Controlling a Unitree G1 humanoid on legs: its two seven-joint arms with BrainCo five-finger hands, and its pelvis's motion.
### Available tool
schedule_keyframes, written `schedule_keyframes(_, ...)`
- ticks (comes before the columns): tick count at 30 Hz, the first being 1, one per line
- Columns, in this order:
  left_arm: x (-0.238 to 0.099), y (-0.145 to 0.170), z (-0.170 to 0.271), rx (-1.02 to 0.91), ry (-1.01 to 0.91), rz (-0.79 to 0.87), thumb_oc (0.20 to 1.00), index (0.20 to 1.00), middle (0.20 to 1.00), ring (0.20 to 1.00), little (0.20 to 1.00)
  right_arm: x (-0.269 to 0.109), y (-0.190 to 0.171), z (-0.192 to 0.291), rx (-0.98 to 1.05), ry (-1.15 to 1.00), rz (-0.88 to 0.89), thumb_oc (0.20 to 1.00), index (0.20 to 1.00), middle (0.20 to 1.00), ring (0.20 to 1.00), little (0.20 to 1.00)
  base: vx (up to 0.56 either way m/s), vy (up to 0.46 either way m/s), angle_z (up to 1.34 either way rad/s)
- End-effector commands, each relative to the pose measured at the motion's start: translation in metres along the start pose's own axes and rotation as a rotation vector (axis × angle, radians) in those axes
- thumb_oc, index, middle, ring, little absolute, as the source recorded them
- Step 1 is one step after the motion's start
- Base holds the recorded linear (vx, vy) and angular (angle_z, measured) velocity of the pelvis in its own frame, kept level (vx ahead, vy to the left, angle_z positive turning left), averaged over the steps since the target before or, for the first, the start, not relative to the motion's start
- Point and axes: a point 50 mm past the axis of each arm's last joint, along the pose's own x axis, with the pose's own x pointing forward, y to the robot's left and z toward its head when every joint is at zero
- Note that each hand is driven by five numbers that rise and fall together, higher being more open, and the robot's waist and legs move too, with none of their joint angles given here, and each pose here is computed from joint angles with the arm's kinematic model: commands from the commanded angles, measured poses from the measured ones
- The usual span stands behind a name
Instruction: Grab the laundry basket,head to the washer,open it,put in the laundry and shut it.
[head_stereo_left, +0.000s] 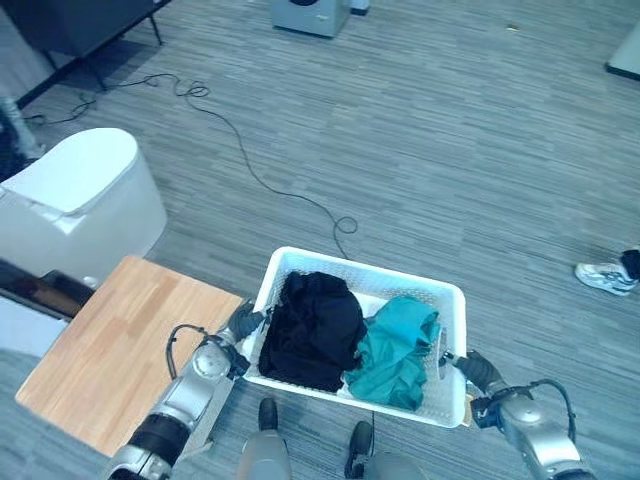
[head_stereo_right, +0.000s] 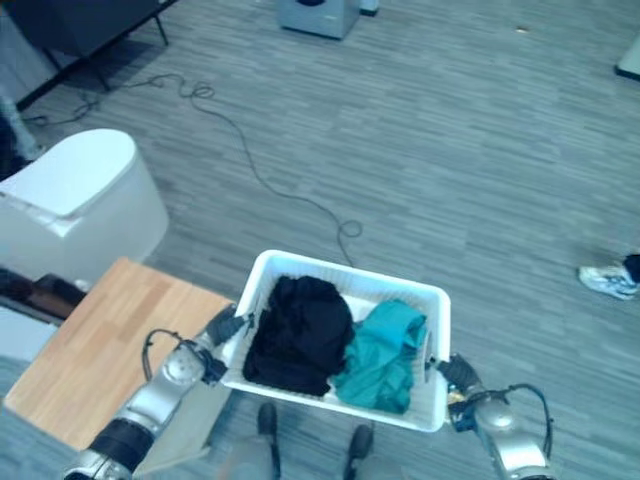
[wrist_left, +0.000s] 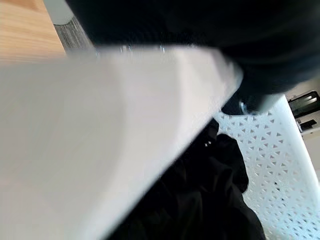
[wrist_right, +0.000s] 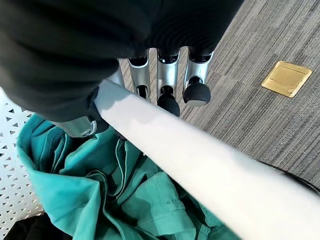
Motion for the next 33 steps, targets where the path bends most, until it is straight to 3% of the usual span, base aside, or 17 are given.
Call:
schedule_keyframes(1, 0.014, 0.053, 0.031, 0.017, -0.096, 0.185, 0.200, 0.200, 0.200, 0.200, 0.200, -0.015, -0.044, 0.032, 0.098, -0.198, -0.140, 0.200, 0.200, 0.200, 0.200, 0.200, 0.01, -0.196, 0.44)
schedule_keyframes(9, 0.012, 0.055, 0.020, 0.016, -0.056, 0.194, 0.200, 0.200, 0.200, 0.200, 0.200, -0.007, -0.031, 0.045, 0.127, -0.240, -0.076, 0.200, 0.200, 0.200, 0.200, 0.200, 0.16, -0.074, -0.10)
schedule_keyframes(12, 0.012, 0.055, 0.009, 0.018, -0.012, 0.203, 0.200, 0.200, 0.200, 0.200, 0.200, 0.009, -0.017, 0.073, 0.128, -0.312, -0.034, 0.200, 0.200, 0.200, 0.200, 0.200, 0.58, -0.086, -0.45)
schedule_keyframes(23, -0.012, 0.067, -0.019, 0.000, 0.049, 0.244, 0.200, 0.200, 0.200, 0.200, 0.200, 0.022, 0.021, 0.076, 0.136, -0.301, 0.088, 0.200, 0.200, 0.200, 0.200, 0.200, 0.51, 0.093, -0.60)
schedule_keyframes(33, -0.004, 0.062, -0.006, 0.003, 0.012, 0.224, 0.200, 0.200, 0.200, 0.200, 0.200, 0.012, 0.000, 0.060, 0.171, -0.269, 0.014, 0.200, 0.200, 0.200, 0.200, 0.200, 0.46, -0.061, 0.44)
